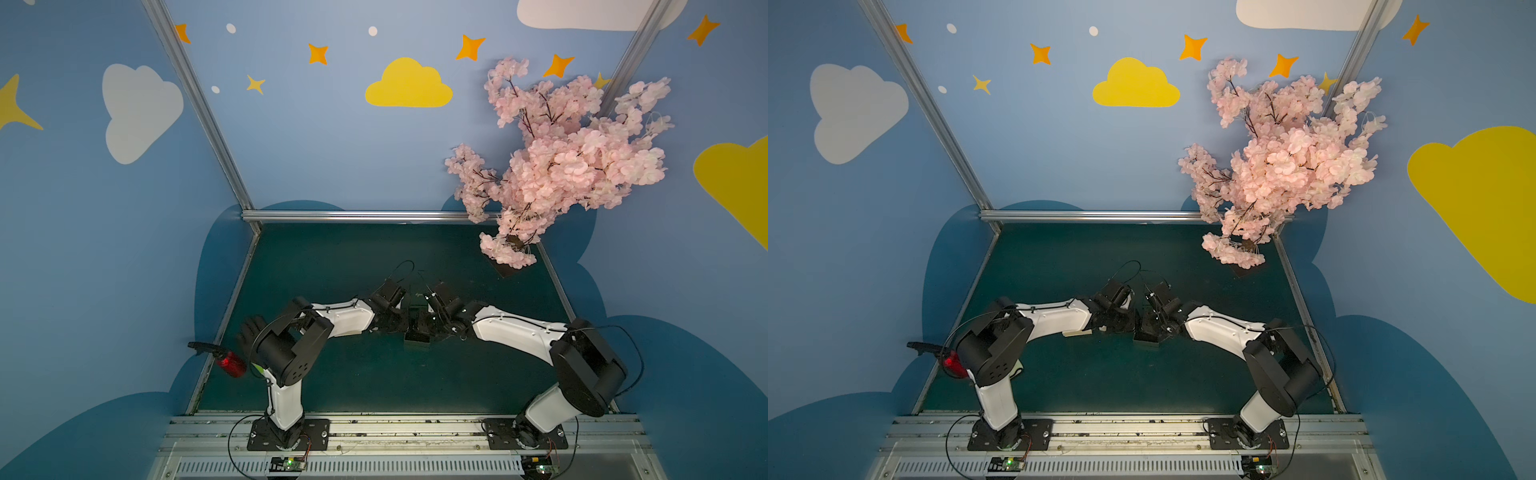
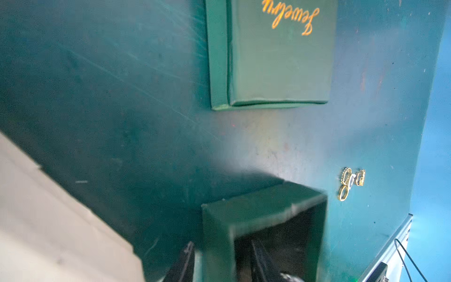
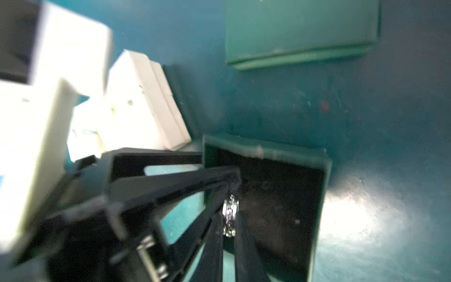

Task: Take the rings out of the lift-off lid box
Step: Take out the ring from the jewelry box, then place the ring at the center of the board.

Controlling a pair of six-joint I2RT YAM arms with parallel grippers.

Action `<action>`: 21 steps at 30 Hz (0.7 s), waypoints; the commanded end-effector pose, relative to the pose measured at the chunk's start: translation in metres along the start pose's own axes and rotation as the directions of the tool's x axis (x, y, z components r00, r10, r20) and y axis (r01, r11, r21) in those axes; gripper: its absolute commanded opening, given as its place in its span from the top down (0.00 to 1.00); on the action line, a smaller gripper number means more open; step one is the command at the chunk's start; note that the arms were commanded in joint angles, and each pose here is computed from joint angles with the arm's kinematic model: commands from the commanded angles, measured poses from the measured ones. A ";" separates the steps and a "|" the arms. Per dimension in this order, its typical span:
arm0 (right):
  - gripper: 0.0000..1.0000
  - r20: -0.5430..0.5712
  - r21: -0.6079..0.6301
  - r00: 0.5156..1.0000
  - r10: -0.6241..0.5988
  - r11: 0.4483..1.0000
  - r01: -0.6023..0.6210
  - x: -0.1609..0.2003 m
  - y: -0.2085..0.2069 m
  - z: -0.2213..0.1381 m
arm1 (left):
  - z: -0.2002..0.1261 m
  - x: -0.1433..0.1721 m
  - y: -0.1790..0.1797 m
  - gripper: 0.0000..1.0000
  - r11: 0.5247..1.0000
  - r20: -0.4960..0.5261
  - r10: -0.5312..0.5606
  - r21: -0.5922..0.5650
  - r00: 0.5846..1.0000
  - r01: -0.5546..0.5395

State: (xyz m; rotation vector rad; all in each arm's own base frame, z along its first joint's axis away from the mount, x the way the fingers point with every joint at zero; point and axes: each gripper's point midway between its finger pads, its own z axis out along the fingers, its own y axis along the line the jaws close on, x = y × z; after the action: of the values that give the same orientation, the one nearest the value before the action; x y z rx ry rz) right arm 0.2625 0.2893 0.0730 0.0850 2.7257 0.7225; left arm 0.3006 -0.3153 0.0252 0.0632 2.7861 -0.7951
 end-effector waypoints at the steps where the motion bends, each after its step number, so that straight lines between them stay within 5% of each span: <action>1: 1.00 0.066 -0.031 0.998 -0.011 0.999 0.013 -0.012 0.008 -0.010 | 0.020 0.037 0.041 0.60 0.990 -0.107 -0.036 -0.136 0.994 0.021; 13: 1.00 0.119 0.087 0.992 0.043 0.995 -0.054 -0.032 -0.034 -0.027 | -0.005 0.026 0.025 0.59 0.994 -0.049 0.009 -0.109 0.999 -0.015; 21: 1.00 0.059 0.366 0.994 0.089 0.925 -0.104 -0.042 -0.111 -0.030 | -0.028 0.014 0.004 0.57 0.997 0.018 0.044 -0.064 0.999 -0.042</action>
State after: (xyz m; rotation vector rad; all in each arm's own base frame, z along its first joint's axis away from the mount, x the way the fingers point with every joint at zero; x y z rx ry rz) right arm 0.3023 0.1956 0.0657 0.3403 2.7229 0.4053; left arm 0.2839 -0.3015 0.0344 0.0833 2.7938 -0.7175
